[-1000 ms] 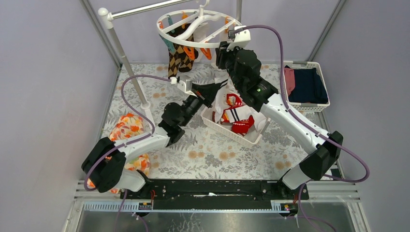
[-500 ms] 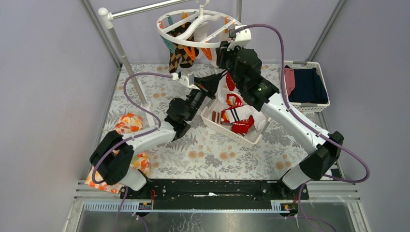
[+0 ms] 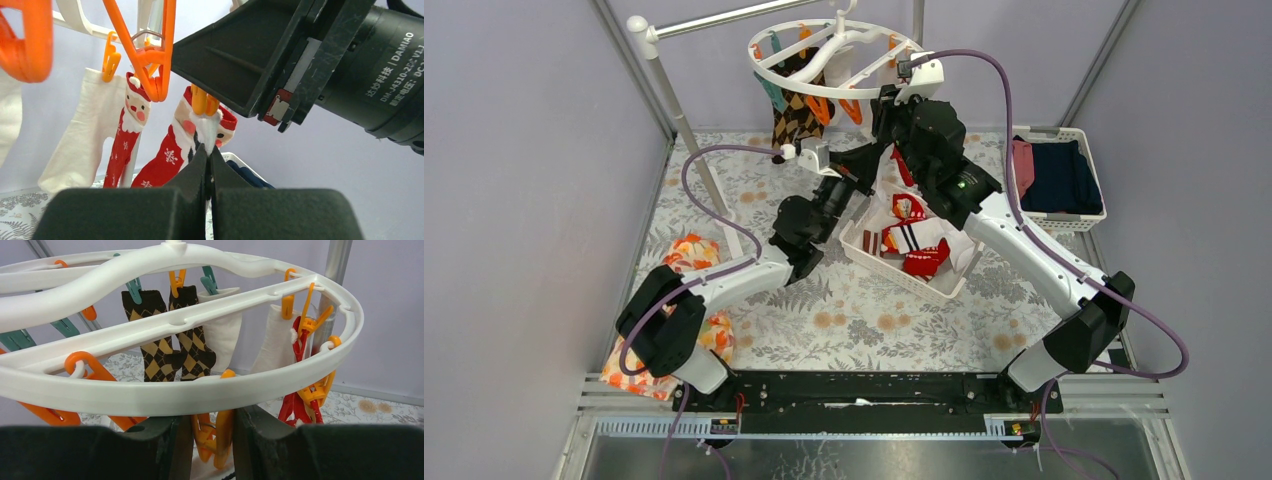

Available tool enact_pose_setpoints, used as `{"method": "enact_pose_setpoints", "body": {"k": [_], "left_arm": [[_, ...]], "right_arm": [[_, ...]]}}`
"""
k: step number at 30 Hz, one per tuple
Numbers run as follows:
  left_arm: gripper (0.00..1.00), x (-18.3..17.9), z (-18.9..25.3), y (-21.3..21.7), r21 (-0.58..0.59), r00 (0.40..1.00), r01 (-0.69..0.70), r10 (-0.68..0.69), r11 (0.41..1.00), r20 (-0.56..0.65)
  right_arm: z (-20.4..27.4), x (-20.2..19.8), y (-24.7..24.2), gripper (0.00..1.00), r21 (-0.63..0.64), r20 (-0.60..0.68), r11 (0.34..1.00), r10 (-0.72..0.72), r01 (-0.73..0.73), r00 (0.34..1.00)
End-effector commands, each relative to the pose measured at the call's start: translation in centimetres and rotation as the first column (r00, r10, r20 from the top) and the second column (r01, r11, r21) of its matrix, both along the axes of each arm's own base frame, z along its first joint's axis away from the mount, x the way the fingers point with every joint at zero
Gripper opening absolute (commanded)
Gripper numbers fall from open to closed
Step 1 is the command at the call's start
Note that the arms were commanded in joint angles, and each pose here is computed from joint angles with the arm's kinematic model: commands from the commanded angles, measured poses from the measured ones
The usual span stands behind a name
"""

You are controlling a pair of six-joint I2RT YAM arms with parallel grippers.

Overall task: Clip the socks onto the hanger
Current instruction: Clamp the sock onto the hanger.

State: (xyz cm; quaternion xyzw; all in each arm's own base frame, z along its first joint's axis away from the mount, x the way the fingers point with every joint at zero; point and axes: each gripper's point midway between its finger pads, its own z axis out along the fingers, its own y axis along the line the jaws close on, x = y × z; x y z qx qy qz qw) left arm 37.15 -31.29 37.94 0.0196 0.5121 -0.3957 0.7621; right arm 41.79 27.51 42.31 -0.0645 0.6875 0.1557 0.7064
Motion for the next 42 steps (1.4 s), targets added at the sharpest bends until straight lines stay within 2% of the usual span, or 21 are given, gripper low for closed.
{"method": "enact_pose_setpoints", "body": {"k": [1, 15, 27, 42], "left_arm": [[0.0, 0.7, 1.5, 0.4, -0.005, 0.997, -0.068, 0.068, 0.998, 0.04], [0.0, -0.2, 0.3, 0.0, 0.124, 0.982, -0.181, 0.172, 0.976, 0.076], [0.0, 0.2, 0.1, 0.2, 0.125, 0.975, -0.218, 0.212, 0.968, 0.062], [0.0, 0.1, 0.8, -0.4, 0.1, 0.979, -0.197, 0.19, 0.975, 0.075]], "right_arm": [[3.9, -0.5, -1.3, 0.18, 0.077, 0.063, 0.997, -0.017, 0.012, 0.998], [3.8, -0.4, -1.5, 0.18, 0.073, 0.061, 0.997, -0.023, 0.018, 0.998], [3.7, -0.4, -1.5, 0.18, 0.072, 0.057, 0.997, -0.021, 0.017, 0.998], [3.6, -0.3, -1.7, 0.18, 0.078, 0.052, 0.997, -0.026, 0.022, 0.998]]}}
